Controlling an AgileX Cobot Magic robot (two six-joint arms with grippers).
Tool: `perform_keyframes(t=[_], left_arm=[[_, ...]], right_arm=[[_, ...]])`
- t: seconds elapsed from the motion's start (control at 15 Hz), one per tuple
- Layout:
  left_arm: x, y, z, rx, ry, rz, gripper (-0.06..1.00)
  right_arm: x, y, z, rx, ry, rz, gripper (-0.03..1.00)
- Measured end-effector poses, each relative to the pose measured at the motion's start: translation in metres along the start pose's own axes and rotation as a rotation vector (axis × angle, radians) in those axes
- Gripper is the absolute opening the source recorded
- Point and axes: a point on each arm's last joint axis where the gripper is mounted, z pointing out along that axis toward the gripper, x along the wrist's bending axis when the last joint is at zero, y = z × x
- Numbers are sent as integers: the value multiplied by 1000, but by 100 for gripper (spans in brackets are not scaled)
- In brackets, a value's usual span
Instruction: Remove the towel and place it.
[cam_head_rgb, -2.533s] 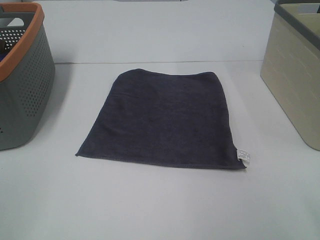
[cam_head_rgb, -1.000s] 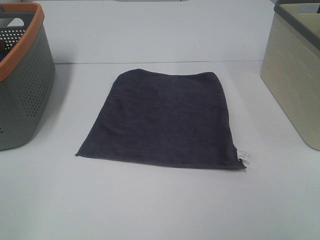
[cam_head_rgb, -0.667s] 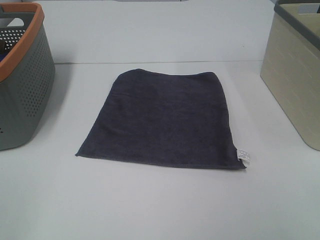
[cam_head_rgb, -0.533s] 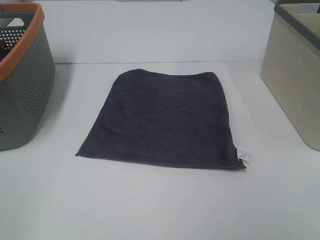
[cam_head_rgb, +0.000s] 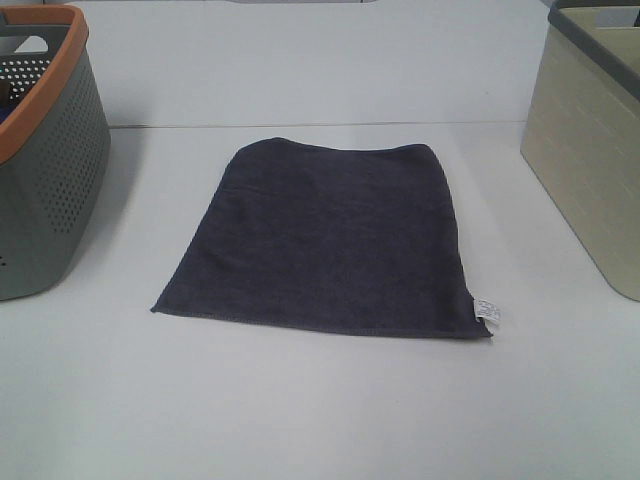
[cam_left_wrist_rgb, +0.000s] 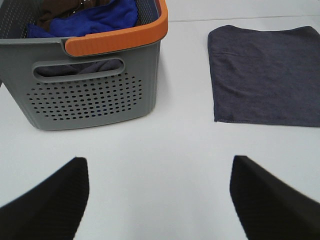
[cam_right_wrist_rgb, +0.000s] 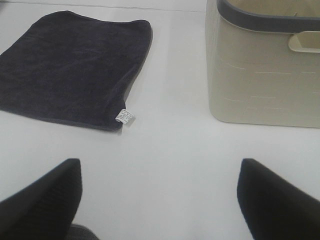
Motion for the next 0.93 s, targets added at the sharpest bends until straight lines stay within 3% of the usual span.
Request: perform_keyframes(t=[0.93], left_arm=[[0, 0, 0, 0, -2, 4, 73]], right_arm=[[0, 0, 0, 0, 0, 0, 83]])
